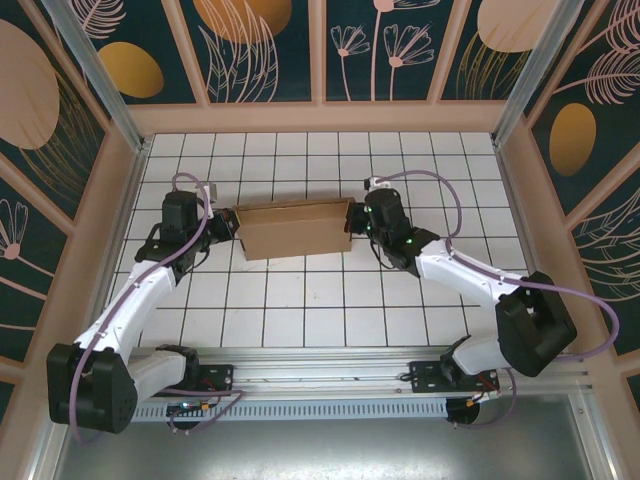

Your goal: Fold the paper box

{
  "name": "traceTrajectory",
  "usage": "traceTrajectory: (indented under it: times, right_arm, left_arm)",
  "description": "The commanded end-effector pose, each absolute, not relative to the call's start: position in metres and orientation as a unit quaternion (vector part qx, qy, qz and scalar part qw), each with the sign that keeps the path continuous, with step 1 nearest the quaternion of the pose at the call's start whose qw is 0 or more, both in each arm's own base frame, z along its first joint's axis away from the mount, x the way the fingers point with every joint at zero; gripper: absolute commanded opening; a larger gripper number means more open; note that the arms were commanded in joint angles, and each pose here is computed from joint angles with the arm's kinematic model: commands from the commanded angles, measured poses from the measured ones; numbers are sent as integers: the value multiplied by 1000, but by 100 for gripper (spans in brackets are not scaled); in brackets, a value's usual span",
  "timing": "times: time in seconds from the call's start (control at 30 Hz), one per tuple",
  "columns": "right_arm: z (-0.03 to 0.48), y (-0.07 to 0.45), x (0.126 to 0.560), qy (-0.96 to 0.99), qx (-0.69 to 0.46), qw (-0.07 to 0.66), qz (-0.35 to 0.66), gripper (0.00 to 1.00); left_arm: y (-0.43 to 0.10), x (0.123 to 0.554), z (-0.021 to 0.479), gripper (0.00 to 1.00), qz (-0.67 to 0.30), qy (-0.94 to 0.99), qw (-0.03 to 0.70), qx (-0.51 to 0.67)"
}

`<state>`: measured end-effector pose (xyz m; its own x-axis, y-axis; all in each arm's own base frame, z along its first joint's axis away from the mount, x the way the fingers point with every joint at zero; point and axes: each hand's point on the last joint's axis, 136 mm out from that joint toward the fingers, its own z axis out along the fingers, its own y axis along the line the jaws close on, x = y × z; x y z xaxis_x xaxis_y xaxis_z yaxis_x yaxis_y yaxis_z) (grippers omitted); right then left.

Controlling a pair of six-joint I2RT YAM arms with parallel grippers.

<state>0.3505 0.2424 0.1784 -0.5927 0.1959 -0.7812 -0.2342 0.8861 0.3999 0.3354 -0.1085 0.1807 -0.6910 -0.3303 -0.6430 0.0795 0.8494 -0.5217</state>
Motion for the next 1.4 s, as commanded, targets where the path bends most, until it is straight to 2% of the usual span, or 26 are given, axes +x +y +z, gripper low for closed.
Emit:
traceTrajectory:
  times: [0.0, 0.2, 0.33, 0.6, 0.77, 0.83, 0.93, 0.97, 1.07, 1.17, 1.27, 1.37]
  right_arm:
    - [127, 235, 324, 890, -50, 402, 207, 0]
    - [116, 224, 311, 876, -69, 428, 209, 0]
    - [134, 225, 310, 854, -81, 461, 228, 0]
    - [168, 241, 316, 833, -101, 478, 259, 12]
    - [200, 239, 314, 810, -103, 509, 273, 25]
    - [215, 234, 309, 790, -97, 529, 294, 36]
    - [242, 221, 305, 762, -74, 560, 316, 58]
    - [250, 217, 304, 754, -70, 568, 321, 60]
    - [273, 206, 307, 738, -61, 582, 336, 56]
    - [286, 192, 319, 739, -43, 574, 350, 43]
    - [281, 183, 340, 768, -10, 549, 328, 21]
    - [275, 188, 352, 776, -10, 539, 328, 19]
  left_arm:
    - [-107, 321, 162, 0, -257, 895, 358, -74]
    - [-103, 315, 160, 0, -250, 889, 377, -68]
    - [-103, 310, 154, 0, -237, 891, 383, -58]
    - [-112, 305, 145, 0, -187, 904, 385, -3]
    - [-114, 303, 146, 0, -176, 902, 393, 17]
    - [-116, 303, 146, 0, -176, 901, 396, 24]
    - [-118, 304, 146, 0, -174, 901, 398, 30]
    - [-118, 304, 146, 0, -173, 901, 397, 32]
    - [-119, 304, 146, 0, -172, 901, 398, 36]
    - [-121, 304, 148, 0, -174, 898, 401, 41]
    - [-123, 304, 149, 0, -178, 897, 403, 44]
    - [-125, 305, 149, 0, -177, 897, 402, 47]
